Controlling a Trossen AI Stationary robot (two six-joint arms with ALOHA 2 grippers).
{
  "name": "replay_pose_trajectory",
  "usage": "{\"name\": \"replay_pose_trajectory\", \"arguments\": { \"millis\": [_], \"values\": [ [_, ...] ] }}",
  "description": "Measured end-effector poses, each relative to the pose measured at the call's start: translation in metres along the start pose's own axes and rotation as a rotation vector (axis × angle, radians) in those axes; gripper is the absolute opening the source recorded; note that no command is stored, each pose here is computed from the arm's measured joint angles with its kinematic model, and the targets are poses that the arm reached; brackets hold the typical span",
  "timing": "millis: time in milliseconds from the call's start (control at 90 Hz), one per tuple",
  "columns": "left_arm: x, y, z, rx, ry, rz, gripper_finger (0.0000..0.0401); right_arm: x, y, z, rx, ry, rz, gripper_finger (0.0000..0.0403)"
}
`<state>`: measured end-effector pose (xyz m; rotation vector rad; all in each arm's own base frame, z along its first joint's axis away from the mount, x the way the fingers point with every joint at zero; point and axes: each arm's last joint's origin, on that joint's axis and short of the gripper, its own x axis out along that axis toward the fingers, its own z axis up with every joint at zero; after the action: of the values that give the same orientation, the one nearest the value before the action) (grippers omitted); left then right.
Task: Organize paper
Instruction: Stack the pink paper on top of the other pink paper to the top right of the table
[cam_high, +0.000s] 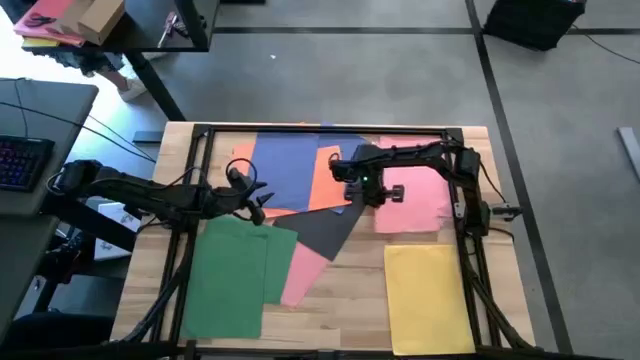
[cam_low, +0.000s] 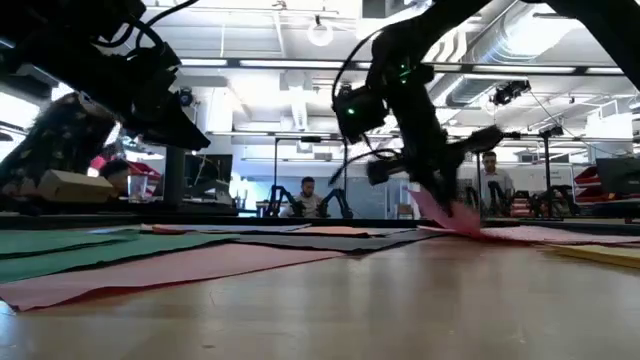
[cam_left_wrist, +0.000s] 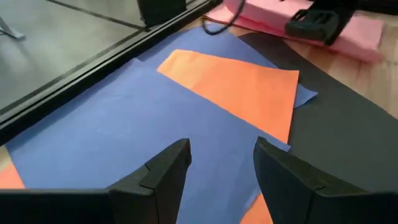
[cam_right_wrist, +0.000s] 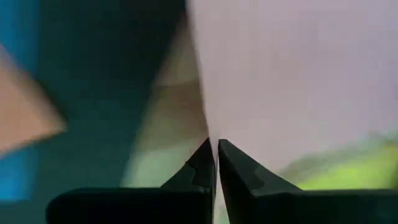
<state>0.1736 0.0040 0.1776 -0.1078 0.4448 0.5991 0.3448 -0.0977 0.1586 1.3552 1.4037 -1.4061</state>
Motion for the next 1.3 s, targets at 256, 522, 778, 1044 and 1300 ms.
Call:
{"name": "replay_pose_trajectory", "arguments": {
  "millis": [256, 522, 778, 1044, 1300],
  "values": [
    [0.0, 0.0, -0.001, 0.013, 0.007, 0.003, 0.0168, -0.005, -0.02, 0.029, 0.058, -0.164, -0.177, 0.0],
    [0.0, 0.001, -0.001, 0.02, 0.0, 0.027, 0.0168, -0.007, -0.026, 0.044, 0.017, -0.236, -0.232, 0.0],
    [0.0, 0.001, -0.001, 0.014, 0.0, 0.026, 0.0168, -0.007, -0.025, 0.041, -0.043, -0.305, -0.251, 0.0],
    [0.0, 0.001, 0.0, 0.006, -0.001, 0.025, 0.0168, -0.006, -0.023, 0.026, -0.141, -0.323, -0.272, 0.0001],
    [0.0, 0.001, 0.0, 0.002, -0.001, 0.023, 0.0168, -0.005, -0.022, 0.015, -0.231, -0.297, -0.297, 0.0049]
  ]
}}
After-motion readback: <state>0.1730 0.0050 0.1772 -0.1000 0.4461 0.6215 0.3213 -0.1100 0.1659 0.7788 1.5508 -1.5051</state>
